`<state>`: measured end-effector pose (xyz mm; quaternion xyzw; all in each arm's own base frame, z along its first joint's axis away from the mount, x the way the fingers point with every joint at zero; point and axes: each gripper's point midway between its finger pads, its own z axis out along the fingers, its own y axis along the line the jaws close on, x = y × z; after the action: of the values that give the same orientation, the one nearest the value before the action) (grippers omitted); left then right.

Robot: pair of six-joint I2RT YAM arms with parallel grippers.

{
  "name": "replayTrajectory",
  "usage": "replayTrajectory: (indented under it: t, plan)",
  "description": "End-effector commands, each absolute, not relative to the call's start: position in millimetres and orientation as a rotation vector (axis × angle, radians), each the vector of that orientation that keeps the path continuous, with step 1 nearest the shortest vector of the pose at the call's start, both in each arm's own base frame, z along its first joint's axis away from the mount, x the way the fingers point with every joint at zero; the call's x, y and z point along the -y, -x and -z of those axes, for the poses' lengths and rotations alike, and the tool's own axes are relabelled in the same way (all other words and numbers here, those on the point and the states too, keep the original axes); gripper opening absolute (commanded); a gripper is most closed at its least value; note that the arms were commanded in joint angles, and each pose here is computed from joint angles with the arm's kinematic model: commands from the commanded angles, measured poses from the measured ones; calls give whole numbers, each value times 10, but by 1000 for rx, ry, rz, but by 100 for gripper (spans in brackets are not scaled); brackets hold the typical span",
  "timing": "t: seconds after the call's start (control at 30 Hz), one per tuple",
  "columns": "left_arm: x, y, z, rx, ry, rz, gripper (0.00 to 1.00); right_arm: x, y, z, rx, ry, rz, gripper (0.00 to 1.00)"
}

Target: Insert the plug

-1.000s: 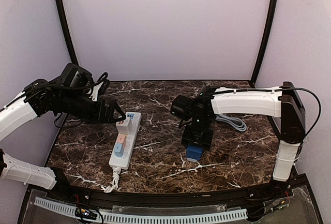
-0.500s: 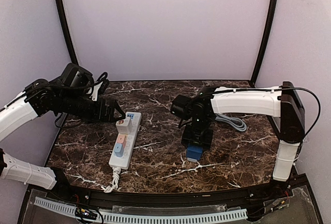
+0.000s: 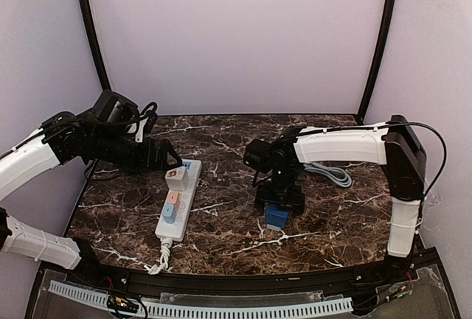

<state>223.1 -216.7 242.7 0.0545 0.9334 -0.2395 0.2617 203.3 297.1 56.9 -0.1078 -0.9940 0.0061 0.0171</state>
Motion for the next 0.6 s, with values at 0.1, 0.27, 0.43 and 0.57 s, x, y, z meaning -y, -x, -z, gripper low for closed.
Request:
replayTrajectory:
  t: [0.1,0.27,0.43,0.57]
  plan:
    - [2089,-2363,-2529,-2483,-60,602,100,-2904,-2150,-820,3155,268,44,95]
    - [2040,-2413,-2598,-2473,-27,558,100,-2779,-2259,-990,3197,252,85,99]
    - [2030,-2483,-2719,-2448,14,548,100,-2681,-2426,-1224,3267,196,142,99]
    - [2007,-2544,-2815,-2419,41,528,100,-2630,-2573,-1425,3341,129,174,99]
